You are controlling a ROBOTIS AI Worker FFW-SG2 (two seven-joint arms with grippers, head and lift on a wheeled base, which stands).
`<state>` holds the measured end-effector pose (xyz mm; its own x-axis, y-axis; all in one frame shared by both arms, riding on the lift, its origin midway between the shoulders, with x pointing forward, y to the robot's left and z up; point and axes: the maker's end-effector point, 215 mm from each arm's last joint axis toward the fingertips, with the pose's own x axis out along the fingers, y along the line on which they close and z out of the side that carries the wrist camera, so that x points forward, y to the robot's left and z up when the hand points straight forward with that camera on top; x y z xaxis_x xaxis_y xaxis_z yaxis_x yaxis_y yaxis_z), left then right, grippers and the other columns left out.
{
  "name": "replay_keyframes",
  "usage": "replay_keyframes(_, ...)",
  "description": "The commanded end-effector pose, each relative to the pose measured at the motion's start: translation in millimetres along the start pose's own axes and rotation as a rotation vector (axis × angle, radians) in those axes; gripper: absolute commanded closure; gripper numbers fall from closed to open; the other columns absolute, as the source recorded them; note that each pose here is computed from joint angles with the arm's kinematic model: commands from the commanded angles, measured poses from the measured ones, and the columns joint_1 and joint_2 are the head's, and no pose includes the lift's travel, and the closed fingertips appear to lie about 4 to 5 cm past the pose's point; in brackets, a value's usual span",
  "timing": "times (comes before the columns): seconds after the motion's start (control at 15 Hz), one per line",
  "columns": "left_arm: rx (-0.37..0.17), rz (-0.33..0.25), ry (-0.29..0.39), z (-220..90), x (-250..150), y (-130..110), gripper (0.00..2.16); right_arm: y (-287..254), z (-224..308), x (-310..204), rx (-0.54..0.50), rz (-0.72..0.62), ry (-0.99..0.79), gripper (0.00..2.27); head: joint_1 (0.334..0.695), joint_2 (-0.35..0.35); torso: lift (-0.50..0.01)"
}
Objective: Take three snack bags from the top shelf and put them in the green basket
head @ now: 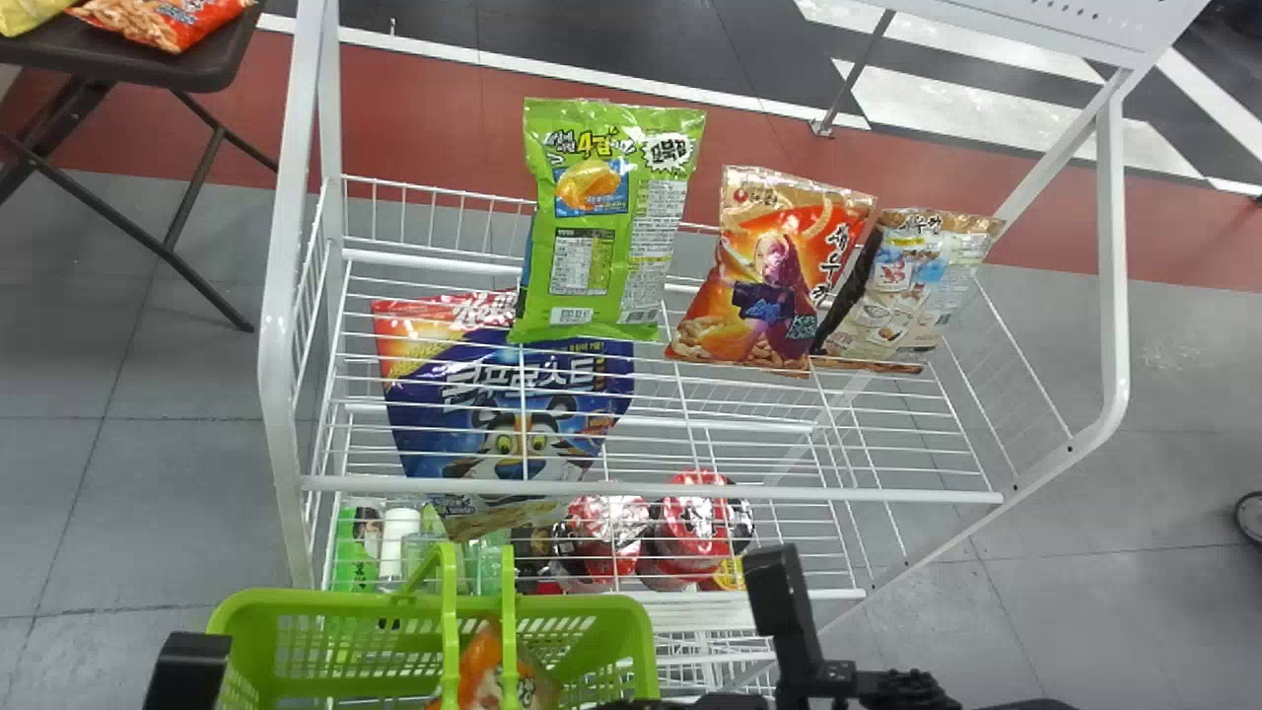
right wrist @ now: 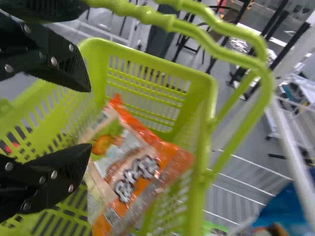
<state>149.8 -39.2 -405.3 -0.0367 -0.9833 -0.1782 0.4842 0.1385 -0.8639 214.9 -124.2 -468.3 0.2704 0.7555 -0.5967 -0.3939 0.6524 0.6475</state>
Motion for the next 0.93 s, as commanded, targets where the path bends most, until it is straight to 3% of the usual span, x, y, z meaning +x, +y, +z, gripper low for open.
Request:
replay_keyframes(0.0, -0.003, 0.002, 0.003, -1, -1, -1, 1.04, -3, 29, -10, -0.062, -0.019, -0.097, 0.05, 0.695, -0.350, -0.030)
replay_keyframes(0.4, -0.006, -0.009, 0.014, -7, 6, -5, 1.04, -13, 159, -52, -0.398, -0.234, -0.519, 0.11, 0.695, -0.350, -0.030)
replay_keyframes(0.87, -0.005, -0.022, 0.023, -10, 8, -9, 1.04, -21, 277, -54, -0.499, -0.477, -0.822, 0.19, 0.695, -0.350, -0.030)
